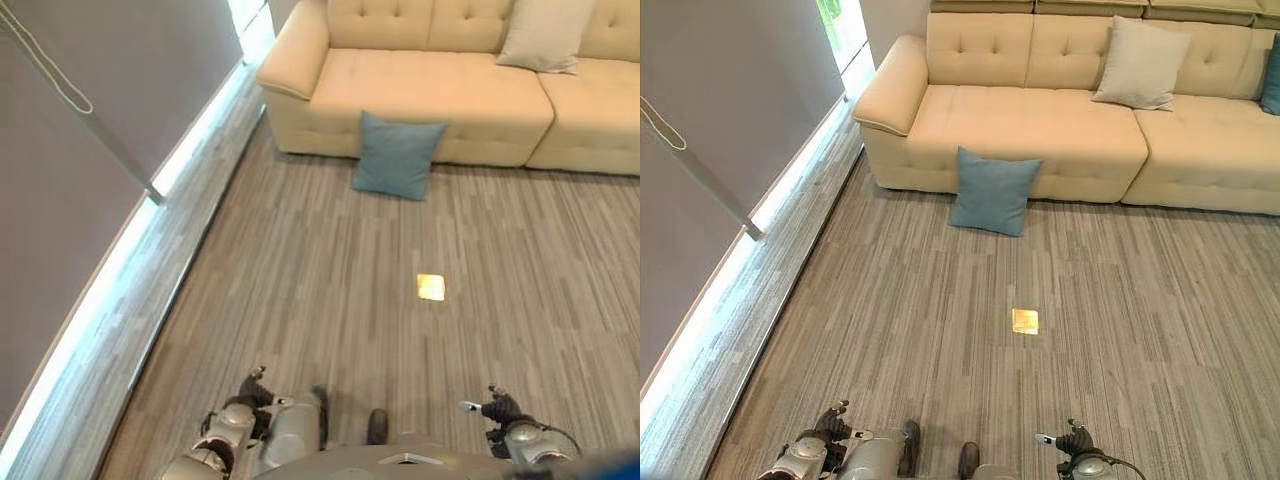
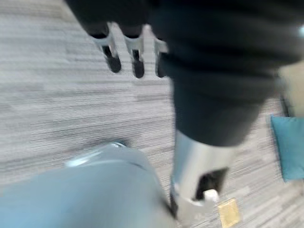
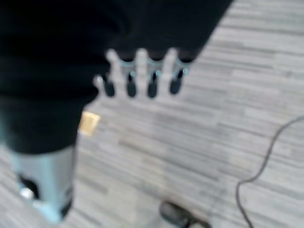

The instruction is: Pick up all the scattered cushions and arrange them neatly on the sofa.

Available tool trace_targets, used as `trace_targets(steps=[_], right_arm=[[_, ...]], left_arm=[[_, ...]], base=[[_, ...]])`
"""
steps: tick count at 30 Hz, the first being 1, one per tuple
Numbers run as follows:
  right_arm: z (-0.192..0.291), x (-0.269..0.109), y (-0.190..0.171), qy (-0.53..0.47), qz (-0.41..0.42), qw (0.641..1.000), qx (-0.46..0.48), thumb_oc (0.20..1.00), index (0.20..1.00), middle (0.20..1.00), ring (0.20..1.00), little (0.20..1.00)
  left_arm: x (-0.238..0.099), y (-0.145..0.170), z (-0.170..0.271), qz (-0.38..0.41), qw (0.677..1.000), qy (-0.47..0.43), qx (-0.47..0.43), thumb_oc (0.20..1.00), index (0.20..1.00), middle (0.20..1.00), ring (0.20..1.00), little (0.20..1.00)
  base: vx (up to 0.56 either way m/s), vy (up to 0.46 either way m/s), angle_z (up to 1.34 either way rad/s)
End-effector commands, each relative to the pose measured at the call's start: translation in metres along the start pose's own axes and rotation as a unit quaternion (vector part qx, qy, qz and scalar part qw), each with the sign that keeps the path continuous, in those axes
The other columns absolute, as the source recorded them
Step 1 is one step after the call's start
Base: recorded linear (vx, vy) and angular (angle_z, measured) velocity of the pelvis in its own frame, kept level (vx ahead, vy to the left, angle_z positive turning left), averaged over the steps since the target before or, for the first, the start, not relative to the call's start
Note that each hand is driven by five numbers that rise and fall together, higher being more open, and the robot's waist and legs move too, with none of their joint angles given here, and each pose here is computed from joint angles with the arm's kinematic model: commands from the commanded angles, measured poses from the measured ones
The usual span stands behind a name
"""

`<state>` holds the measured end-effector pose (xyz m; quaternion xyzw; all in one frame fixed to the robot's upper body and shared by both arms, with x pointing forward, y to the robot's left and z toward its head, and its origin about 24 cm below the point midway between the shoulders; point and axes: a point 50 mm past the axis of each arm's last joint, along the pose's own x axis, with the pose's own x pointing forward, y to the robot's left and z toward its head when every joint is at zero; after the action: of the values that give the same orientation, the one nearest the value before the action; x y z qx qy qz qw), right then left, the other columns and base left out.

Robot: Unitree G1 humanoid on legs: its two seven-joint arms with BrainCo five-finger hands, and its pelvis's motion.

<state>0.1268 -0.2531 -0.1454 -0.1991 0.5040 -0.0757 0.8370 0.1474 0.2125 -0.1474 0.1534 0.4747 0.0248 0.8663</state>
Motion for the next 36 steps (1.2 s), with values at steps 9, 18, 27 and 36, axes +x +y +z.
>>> trace_targets(steps=[9, 18, 27, 36], right_arm=[[0.004, 0.002, -0.008, -0.008, -0.005, 0.999, -0.040, 1.000, 1.000, 1.000, 1.000, 1.000], [0.030, 0.006, -0.015, -0.045, -0.013, 0.998, -0.052, 1.000, 1.000, 1.000, 1.000, 1.000], [0.038, 0.007, -0.017, -0.055, -0.015, 0.996, -0.063, 1.000, 1.000, 1.000, 1.000, 1.000], [0.027, 0.005, -0.023, -0.048, -0.027, 0.998, -0.036, 1.000, 1.000, 1.000, 1.000, 1.000]], left_arm=[[-0.009, 0.008, -0.039, 0.025, 0.998, 0.060, -0.023, 1.000, 1.000, 1.000, 1.000, 1.000], [-0.004, 0.018, -0.022, 0.034, 0.999, 0.032, -0.008, 1.000, 1.000, 1.000, 1.000, 1.000], [-0.005, 0.018, -0.025, 0.034, 0.999, 0.039, 0.010, 1.000, 1.000, 1.000, 1.000, 1.000], [-0.002, 0.006, -0.013, 0.015, 1.000, 0.020, 0.002, 1.000, 1.000, 1.000, 1.000, 1.000]], base=[[0.26, 0.103, -0.48], [0.19, 0.074, -0.24], [0.26, -0.152, 0.13], [0.21, -0.345, 0.16]])
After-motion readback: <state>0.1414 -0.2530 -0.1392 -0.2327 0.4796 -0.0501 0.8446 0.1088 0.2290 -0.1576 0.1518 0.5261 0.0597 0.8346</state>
